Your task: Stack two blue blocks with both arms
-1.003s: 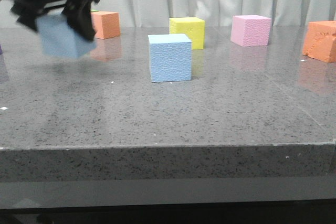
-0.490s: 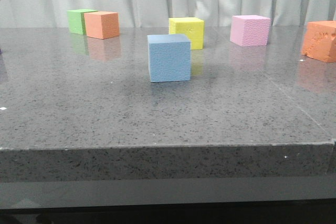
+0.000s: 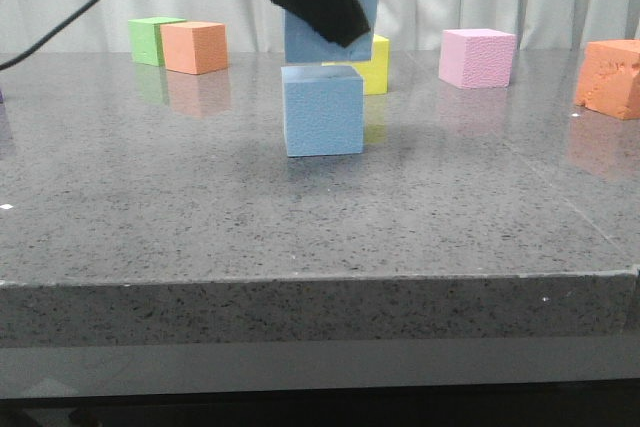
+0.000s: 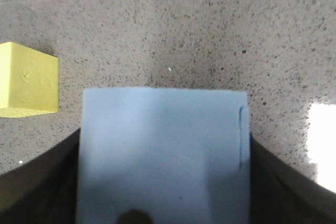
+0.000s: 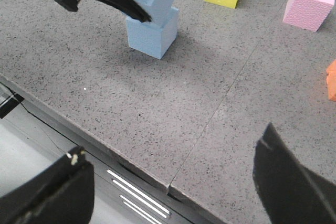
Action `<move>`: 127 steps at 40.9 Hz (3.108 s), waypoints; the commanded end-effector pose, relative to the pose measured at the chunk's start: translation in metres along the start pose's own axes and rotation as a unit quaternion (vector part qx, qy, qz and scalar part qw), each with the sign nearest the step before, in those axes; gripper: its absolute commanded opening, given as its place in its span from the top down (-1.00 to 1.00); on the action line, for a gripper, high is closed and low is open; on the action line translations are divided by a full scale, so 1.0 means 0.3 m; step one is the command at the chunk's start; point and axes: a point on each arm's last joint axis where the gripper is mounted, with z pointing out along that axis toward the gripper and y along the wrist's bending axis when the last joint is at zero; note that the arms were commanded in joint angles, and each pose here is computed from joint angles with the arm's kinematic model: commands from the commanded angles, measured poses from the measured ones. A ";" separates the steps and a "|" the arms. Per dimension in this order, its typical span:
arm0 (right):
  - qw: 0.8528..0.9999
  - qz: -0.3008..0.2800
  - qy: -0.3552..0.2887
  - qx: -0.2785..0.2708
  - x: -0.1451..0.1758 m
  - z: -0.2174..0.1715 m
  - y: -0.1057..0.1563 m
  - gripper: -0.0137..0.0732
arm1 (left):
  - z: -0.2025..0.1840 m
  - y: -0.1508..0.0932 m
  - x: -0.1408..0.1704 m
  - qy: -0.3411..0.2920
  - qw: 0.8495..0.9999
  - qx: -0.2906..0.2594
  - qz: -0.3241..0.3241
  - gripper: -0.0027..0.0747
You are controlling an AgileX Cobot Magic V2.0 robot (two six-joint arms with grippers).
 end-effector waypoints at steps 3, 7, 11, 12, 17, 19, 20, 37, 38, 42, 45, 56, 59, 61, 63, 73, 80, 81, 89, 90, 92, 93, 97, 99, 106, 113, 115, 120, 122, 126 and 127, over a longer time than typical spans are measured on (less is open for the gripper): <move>0.999 -0.006 -0.044 0.007 -0.038 -0.017 -0.003 -0.75 | -0.066 0.020 -0.042 -0.030 0.999 -0.040 0.010 -0.18; 0.999 -0.006 -0.044 0.007 -0.038 -0.017 -0.003 -0.75 | -0.059 0.021 -0.041 -0.029 0.999 -0.039 0.010 -0.18; 0.999 -0.006 -0.044 0.007 -0.038 -0.017 -0.003 -0.75 | -0.060 0.024 -0.042 -0.032 0.999 -0.043 0.009 -0.18; 0.999 -0.006 -0.044 0.007 -0.038 -0.017 -0.003 -0.75 | -0.060 0.024 -0.043 -0.033 0.998 -0.045 0.009 -0.18; 0.999 -0.006 -0.044 0.007 -0.038 -0.017 -0.003 -0.75 | -0.060 0.028 -0.045 -0.036 0.998 -0.050 0.009 -0.20; 0.999 -0.006 -0.044 0.007 -0.038 -0.017 -0.003 -0.75 | -0.061 0.030 -0.047 -0.039 0.998 -0.055 0.009 -0.27; 0.999 -0.006 -0.044 0.007 -0.038 -0.017 -0.003 -0.75 | -0.061 0.032 -0.048 -0.041 0.997 -0.058 0.009 -0.33; 0.999 -0.006 -0.044 0.007 -0.038 -0.017 -0.003 -0.75 | -0.066 0.044 -0.048 -0.040 0.996 -0.079 0.013 -0.59; 0.999 -0.006 -0.044 0.007 -0.038 -0.017 -0.003 -0.75 | -0.069 0.044 -0.049 -0.040 0.996 -0.079 0.013 -0.59; 0.999 -0.006 -0.044 0.007 -0.038 -0.017 -0.003 -0.75 | -0.098 0.042 -0.057 -0.049 0.995 -0.086 -0.001 -0.59; 0.999 -0.006 -0.044 0.007 -0.038 -0.017 -0.003 -0.75 | -0.134 0.037 -0.064 -0.057 0.994 -0.087 -0.024 -0.59; 0.999 -0.006 -0.044 0.007 -0.038 -0.017 -0.003 -0.75 | -0.345 0.006 -0.070 -0.092 0.979 -0.093 -0.159 -0.59; 0.999 -0.006 -0.044 0.007 -0.038 -0.017 -0.003 -0.75 | -0.418 -0.001 -0.056 -0.101 0.967 -0.097 -0.213 -0.59; 0.999 -0.006 -0.044 0.007 -0.038 -0.017 -0.003 -0.75 | -0.458 -0.003 -0.046 -0.105 0.960 -0.100 -0.239 -0.59; 0.999 -0.006 -0.044 0.007 -0.038 -0.017 -0.003 -0.75 | -0.512 -0.007 -0.030 -0.113 0.950 -0.108 -0.270 -0.59; 0.999 -0.006 -0.044 0.007 -0.038 -0.017 -0.003 -0.75 | -0.645 -0.122 0.087 -0.118 0.931 -0.131 -0.320 -0.59; 0.999 -0.006 -0.044 0.007 -0.038 -0.017 -0.003 -0.75 | -0.690 -0.266 0.178 -0.126 0.920 -0.139 -0.344 -0.59; 0.999 -0.006 -0.044 0.007 -0.038 -0.017 -0.003 -0.75 | -0.695 -0.282 0.191 -0.126 0.917 -0.141 -0.351 -0.59; 0.999 -0.006 -0.046 0.007 -0.039 -0.017 -0.003 -0.75 | -0.712 -0.436 0.316 -0.110 0.896 -0.158 -0.401 -0.59; 0.999 -0.006 -0.046 0.007 -0.039 -0.017 -0.003 -0.75 | -0.714 -0.450 0.329 -0.110 0.892 -0.162 -0.408 -0.59; 0.999 -0.006 -0.046 0.007 -0.039 -0.017 -0.003 -0.75 | -0.720 -0.485 0.355 -0.110 0.889 -0.166 -0.412 -0.59; 0.999 -0.006 -0.046 0.007 -0.039 -0.017 -0.003 -0.75 | -0.722 -0.500 0.365 -0.112 0.888 -0.167 -0.414 -0.59; 0.999 -0.005 -0.048 0.007 -0.040 -0.018 -0.003 -0.75 | -0.731 -0.563 0.406 -0.122 0.881 -0.170 -0.423 -0.59; 0.999 -0.006 -0.053 0.007 -0.043 -0.018 -0.004 -0.75 | -0.735 -0.585 0.420 -0.126 0.881 -0.171 -0.423 -0.59; 0.999 -0.005 -0.052 0.007 -0.043 -0.018 -0.004 -0.75 | -0.748 -0.647 0.459 -0.140 0.879 -0.179 -0.420 -0.59; 0.998 -0.006 -0.056 0.007 -0.045 -0.018 -0.004 -0.75 | -0.754 -0.664 0.466 -0.148 0.876 -0.178 -0.422 -0.58; 0.998 -0.006 -0.055 0.007 -0.045 -0.018 -0.004 -0.72 | -0.754 -0.663 0.466 -0.151 0.875 -0.179 -0.424 -0.56; 0.998 -0.006 -0.055 0.007 -0.045 -0.018 -0.004 -0.39 | -0.757 -0.658 0.462 -0.162 0.869 -0.182 -0.431 -0.29; 0.998 -0.006 -0.055 0.007 -0.045 -0.018 -0.004 -0.20 | -0.758 -0.657 0.461 -0.165 0.868 -0.184 -0.430 -0.11; 0.998 -0.006 -0.054 0.007 -0.044 -0.018 -0.004 0.29 | -0.759 -0.656 0.460 -0.166 0.868 -0.184 -0.430 0.26; 0.998 -0.006 -0.054 0.007 -0.044 -0.018 -0.004 0.38 | -0.759 -0.656 0.460 -0.166 0.868 -0.184 -0.430 0.36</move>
